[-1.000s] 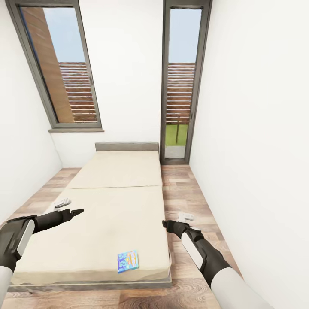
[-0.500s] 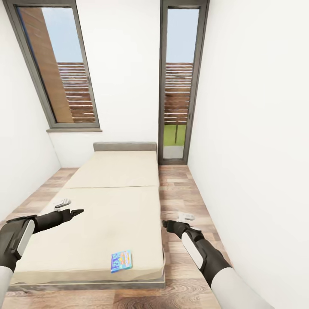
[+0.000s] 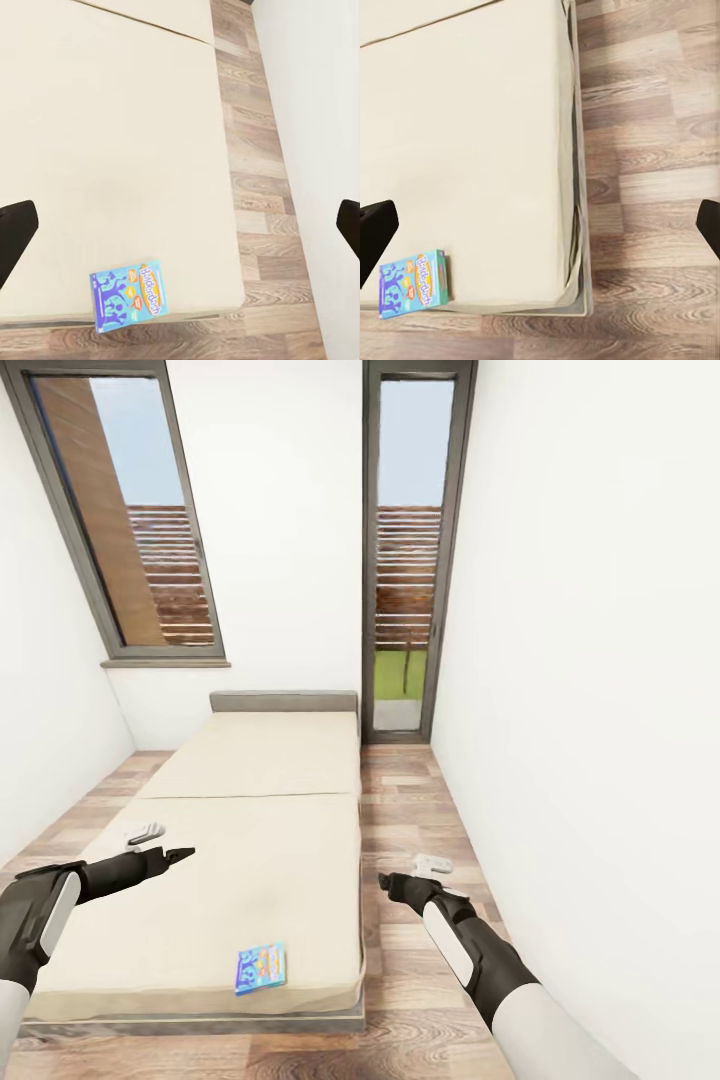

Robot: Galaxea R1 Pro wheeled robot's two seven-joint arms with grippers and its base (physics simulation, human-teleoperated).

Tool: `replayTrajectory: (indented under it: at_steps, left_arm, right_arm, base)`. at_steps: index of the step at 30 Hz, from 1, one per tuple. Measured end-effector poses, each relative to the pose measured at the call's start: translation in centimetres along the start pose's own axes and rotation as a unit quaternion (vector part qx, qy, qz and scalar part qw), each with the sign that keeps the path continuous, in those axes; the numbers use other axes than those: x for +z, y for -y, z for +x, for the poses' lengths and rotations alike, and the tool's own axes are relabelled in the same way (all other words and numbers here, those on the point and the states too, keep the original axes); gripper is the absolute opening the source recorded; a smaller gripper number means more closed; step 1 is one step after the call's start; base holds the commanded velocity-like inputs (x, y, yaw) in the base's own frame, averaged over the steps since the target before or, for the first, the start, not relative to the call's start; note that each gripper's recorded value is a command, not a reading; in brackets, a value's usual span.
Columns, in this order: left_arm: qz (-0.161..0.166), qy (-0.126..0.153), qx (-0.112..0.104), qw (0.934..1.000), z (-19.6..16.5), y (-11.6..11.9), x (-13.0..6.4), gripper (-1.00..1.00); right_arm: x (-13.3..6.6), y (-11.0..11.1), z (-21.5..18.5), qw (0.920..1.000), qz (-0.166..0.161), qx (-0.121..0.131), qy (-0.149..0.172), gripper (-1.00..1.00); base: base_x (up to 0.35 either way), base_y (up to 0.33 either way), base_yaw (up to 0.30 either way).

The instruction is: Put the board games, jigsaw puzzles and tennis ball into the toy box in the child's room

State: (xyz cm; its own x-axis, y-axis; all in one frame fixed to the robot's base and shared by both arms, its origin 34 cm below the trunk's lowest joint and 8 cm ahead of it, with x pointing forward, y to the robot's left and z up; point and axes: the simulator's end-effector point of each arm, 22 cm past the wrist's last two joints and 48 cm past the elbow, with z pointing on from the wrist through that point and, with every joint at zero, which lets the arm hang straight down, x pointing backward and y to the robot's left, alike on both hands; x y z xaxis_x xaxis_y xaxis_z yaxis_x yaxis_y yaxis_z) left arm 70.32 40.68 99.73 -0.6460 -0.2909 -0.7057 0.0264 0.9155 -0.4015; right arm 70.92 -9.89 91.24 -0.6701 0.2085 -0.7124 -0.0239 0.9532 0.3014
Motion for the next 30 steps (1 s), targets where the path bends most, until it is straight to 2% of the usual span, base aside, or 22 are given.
replayTrajectory:
  at_steps: [23,26,30]
  left_arm:
    - [0.017,0.001,-0.003,0.9999,0.0,0.7,0.0,1.0]
    - [0.036,-0.007,-0.011,0.9993,0.7,1.3,0.2,1.0]
    - [0.058,-0.033,-0.038,0.9971,3.4,1.3,0.9,1.0]
  right_arm:
    - [0.0,0.1,0.1,1.0,-0.001,0.001,-0.002,1.0]
    - [0.0,0.1,0.0,1.0,-0.001,0.002,-0.002,1.0]
    - [0.1,0.3,0.0,1.0,0.0,0.003,-0.002,1.0]
  base:
    - [0.0,-0.004,0.0]
    - [0.0,0.0,0.0]
    - [0.0,0.0,0.0]
